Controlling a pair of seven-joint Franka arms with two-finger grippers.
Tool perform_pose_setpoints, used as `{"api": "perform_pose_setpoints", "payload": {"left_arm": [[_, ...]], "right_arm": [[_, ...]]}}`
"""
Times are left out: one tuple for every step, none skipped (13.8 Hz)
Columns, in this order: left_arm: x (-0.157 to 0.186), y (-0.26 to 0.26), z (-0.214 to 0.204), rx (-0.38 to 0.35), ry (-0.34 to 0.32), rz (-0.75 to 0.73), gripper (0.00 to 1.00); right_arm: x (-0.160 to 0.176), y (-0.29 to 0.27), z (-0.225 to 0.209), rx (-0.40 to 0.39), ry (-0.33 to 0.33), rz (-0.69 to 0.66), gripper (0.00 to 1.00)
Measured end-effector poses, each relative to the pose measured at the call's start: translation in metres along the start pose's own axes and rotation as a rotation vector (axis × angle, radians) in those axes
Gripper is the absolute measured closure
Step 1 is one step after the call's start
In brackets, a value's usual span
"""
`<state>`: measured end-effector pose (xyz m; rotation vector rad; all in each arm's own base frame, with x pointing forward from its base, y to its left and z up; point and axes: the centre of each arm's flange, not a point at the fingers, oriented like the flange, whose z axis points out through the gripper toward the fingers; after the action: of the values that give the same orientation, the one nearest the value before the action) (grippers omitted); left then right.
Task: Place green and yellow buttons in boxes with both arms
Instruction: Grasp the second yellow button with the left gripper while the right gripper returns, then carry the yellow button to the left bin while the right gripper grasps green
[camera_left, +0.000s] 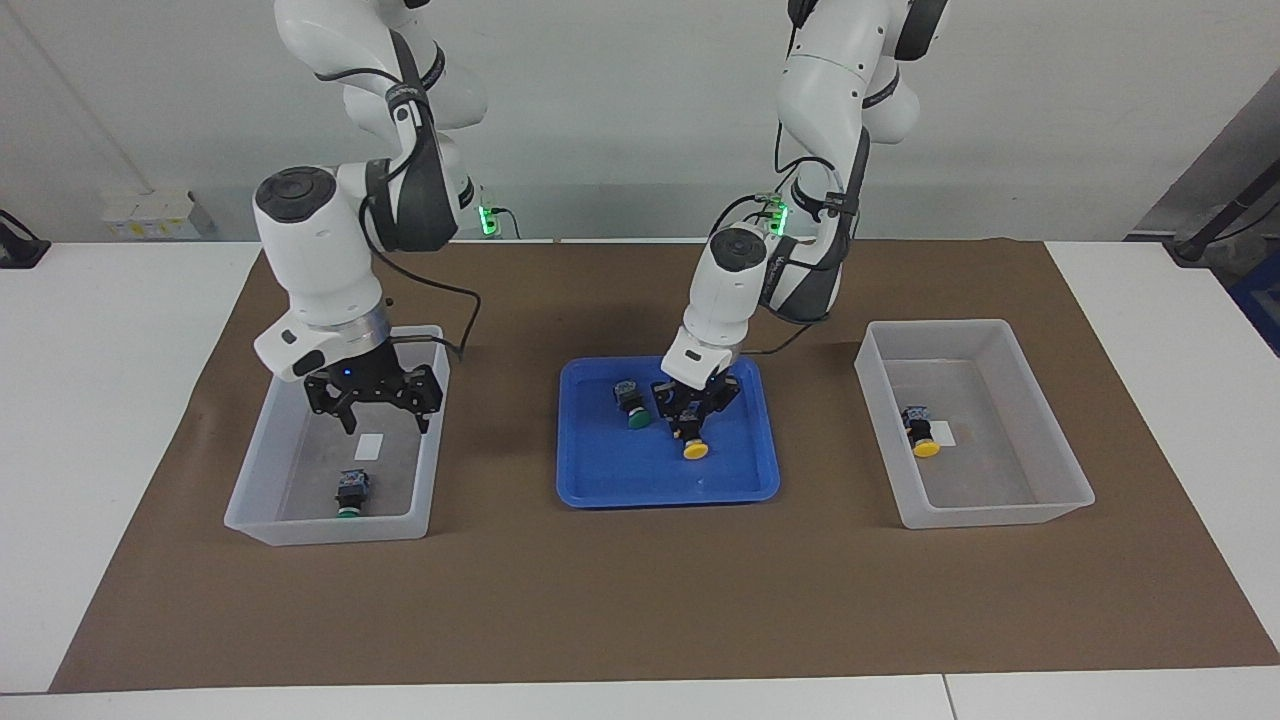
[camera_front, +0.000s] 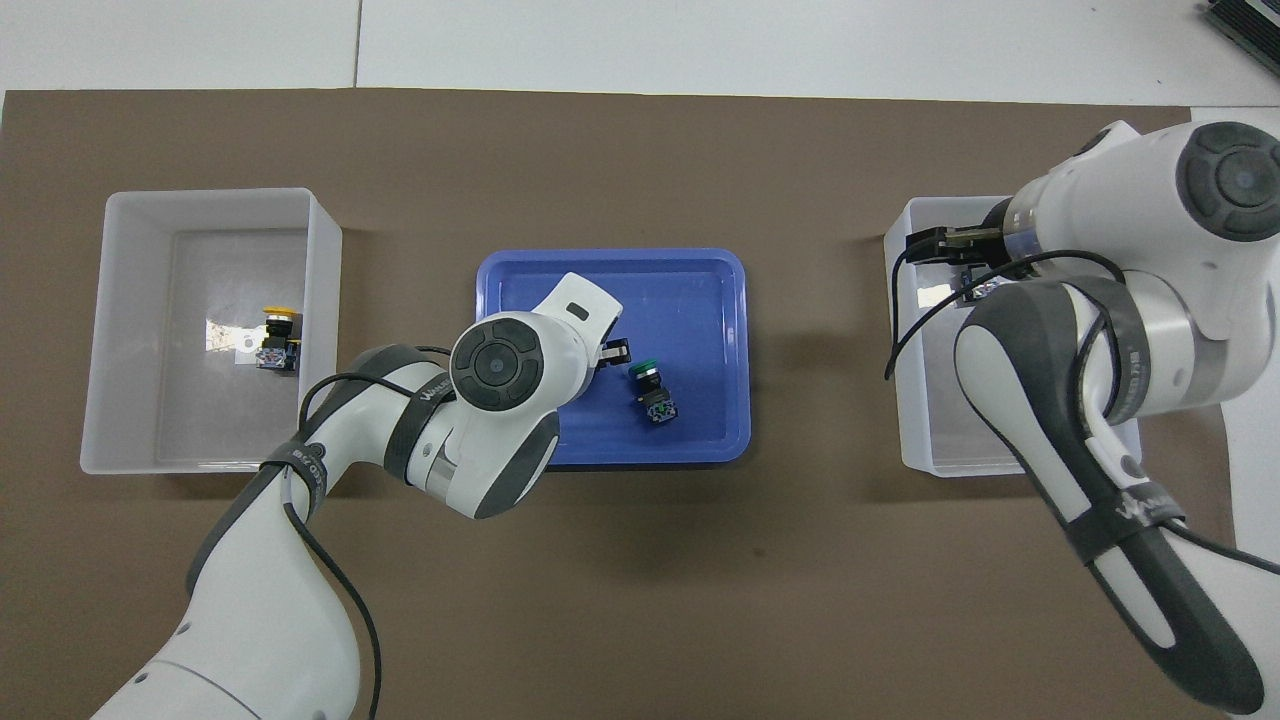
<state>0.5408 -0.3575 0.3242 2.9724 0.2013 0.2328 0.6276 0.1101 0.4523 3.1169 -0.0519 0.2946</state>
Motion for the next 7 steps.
{"api": "perform_pose_setpoints", "payload": {"left_arm": [[0.013,-0.001,-0.011,0.007,-0.003,-0.013,0.59],[0.030,-0.005,-0.026,0.014,-0.004,-0.032,0.59],[0.047,-0.012,-0.040,0.020,-0.002,-0.052,0.59],[0.065,-0.024,-0.054,0.028,-0.003,-0.076,0.59],[0.084,-0.039,-0.069,0.040,-0.006,-0.101,0.59],[0.102,-0.055,-0.085,0.052,-0.011,-0.120,0.59],[0.119,-0.073,-0.102,0.065,-0.018,-0.133,0.59]], "right_arm": [[-0.002,-0.011,-0.001,0.003,0.000,-0.003,0.00],[-0.005,-0.022,-0.001,0.007,0.000,-0.002,0.00],[-0.008,-0.035,-0.002,0.012,0.000,0.008,0.00],[-0.013,-0.052,-0.003,0.018,0.000,0.021,0.00],[-0.020,-0.075,-0.003,0.026,0.002,0.028,0.00],[-0.026,-0.097,-0.002,0.037,0.010,0.027,0.00],[-0.032,-0.117,0.000,0.050,0.021,0.019,0.00]]}}
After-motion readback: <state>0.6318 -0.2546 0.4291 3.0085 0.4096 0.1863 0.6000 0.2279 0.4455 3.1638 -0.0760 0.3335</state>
